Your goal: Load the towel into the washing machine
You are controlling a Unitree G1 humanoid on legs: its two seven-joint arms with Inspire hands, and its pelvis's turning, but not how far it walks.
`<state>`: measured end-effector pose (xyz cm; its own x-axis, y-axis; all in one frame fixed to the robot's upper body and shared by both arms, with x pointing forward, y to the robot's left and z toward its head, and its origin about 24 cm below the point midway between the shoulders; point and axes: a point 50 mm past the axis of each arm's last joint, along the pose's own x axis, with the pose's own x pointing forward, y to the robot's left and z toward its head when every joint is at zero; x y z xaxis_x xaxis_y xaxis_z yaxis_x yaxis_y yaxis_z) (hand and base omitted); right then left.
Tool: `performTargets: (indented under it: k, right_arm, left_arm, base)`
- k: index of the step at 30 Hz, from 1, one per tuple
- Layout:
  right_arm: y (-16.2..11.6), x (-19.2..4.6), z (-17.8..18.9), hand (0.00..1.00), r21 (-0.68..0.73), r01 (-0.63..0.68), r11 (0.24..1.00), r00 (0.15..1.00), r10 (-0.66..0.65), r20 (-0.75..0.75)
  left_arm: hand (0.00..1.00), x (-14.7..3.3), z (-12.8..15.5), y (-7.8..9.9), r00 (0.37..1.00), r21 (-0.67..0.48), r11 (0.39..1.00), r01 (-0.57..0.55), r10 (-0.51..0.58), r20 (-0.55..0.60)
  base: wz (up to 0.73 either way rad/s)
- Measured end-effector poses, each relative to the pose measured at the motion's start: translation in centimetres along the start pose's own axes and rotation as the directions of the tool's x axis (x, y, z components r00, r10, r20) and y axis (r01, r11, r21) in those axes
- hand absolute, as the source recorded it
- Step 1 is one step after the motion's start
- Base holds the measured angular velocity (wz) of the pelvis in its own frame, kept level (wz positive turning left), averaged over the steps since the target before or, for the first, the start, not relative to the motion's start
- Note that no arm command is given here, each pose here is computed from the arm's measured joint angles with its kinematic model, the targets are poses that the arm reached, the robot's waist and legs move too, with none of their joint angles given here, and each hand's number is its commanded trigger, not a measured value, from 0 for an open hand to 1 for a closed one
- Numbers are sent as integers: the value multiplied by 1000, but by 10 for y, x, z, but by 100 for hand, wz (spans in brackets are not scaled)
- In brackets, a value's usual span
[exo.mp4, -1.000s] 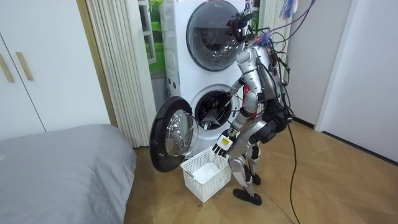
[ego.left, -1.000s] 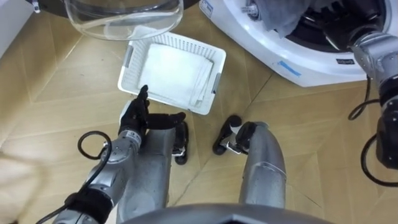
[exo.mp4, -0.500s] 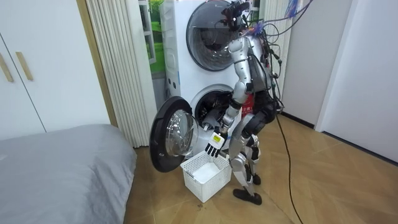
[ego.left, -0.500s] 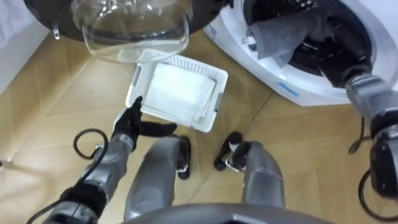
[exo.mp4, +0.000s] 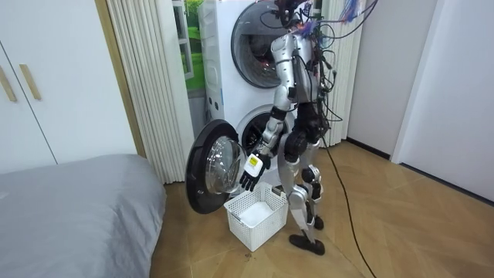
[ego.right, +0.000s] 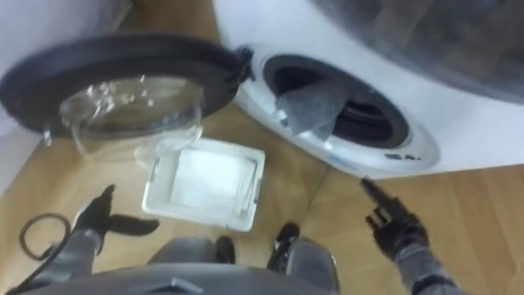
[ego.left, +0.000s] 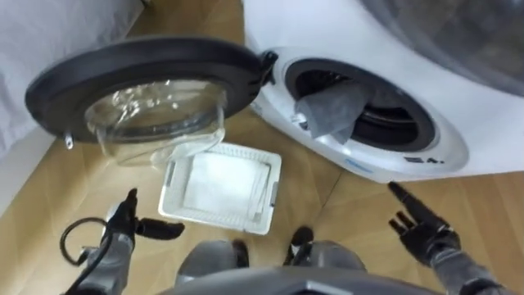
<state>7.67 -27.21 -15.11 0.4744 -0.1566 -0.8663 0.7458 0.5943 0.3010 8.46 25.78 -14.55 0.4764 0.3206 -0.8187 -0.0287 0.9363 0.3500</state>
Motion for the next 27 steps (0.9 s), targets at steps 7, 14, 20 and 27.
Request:
performTargets:
  k: [7, 14, 20, 27]
  right_arm:
    - [-11, -7, -41, 0, -206, 28, 978, 988, -58, -143]
    - [-14, -9, -45, 0, -537, -7, 843, 975, -113, -191]
    - [-6, -5, -46, 0, -667, -45, 744, 970, -126, -206]
    - [0, -3, -48, 0, -724, -74, 685, 966, -131, -222]
  left_arm:
    - [0, -8, -20, -5, 999, -23, 1000, -12, 11, -38]
    - [0, -19, -55, -7, 981, -80, 995, -57, 41, -191]
    - [0, -15, -49, -11, 979, -87, 996, -31, 13, -202]
    - [0, -14, -51, -16, 971, -132, 991, -1, -31, -239]
  base:
    - [43]
    - [-22]
    - [-22]
    - [8]
